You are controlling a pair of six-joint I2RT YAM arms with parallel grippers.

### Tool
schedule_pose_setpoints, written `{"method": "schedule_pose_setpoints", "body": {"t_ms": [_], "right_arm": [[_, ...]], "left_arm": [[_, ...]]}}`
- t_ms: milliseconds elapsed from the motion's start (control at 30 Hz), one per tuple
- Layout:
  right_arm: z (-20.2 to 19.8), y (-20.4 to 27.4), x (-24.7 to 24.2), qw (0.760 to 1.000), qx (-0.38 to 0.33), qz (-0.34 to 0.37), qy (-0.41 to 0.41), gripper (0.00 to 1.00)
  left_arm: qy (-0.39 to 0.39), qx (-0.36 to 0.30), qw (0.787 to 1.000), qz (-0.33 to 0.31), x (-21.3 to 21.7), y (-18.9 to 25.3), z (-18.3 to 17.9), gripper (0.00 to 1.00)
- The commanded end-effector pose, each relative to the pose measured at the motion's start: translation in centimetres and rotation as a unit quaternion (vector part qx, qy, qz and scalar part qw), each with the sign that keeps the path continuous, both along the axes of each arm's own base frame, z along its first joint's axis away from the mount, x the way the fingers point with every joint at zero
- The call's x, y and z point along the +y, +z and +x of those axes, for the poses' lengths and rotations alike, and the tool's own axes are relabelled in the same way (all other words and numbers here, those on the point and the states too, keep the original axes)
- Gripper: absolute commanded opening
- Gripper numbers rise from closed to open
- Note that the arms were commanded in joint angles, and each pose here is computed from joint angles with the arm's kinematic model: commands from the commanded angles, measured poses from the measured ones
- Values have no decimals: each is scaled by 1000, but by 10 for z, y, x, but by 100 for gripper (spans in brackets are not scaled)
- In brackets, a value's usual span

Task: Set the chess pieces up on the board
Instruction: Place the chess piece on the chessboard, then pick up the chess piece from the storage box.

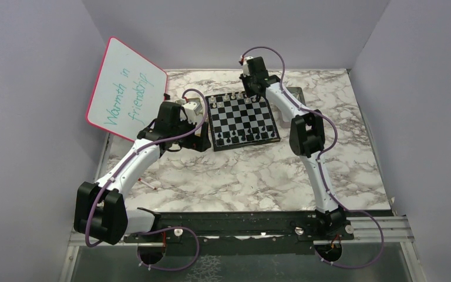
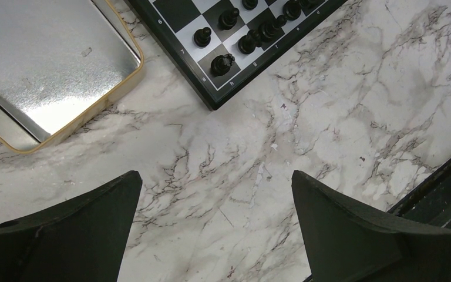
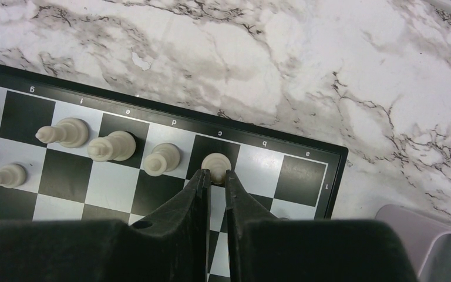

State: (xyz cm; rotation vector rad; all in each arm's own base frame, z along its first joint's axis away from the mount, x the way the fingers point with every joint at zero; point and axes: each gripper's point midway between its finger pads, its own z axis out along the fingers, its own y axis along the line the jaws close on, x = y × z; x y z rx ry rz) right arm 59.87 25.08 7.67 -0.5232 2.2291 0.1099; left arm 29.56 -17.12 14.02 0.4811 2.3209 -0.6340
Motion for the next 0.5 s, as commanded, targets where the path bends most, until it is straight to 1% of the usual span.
{"method": "schedule_pose_setpoints", "body": {"t_ms": [0,200,467], "right_arm": [[7,-2,16,1000,-9,28,11,17],[5,-5,16,1000,-4,28,12,17],[4,-10,15,1000,-1,25,11,20]], "left_arm": [[2,-4,1000,13,4,-2,-1,99],[6,-5,1000,15,5,-1,0,99],[6,-5,1000,16,5,-2,0,99]]}}
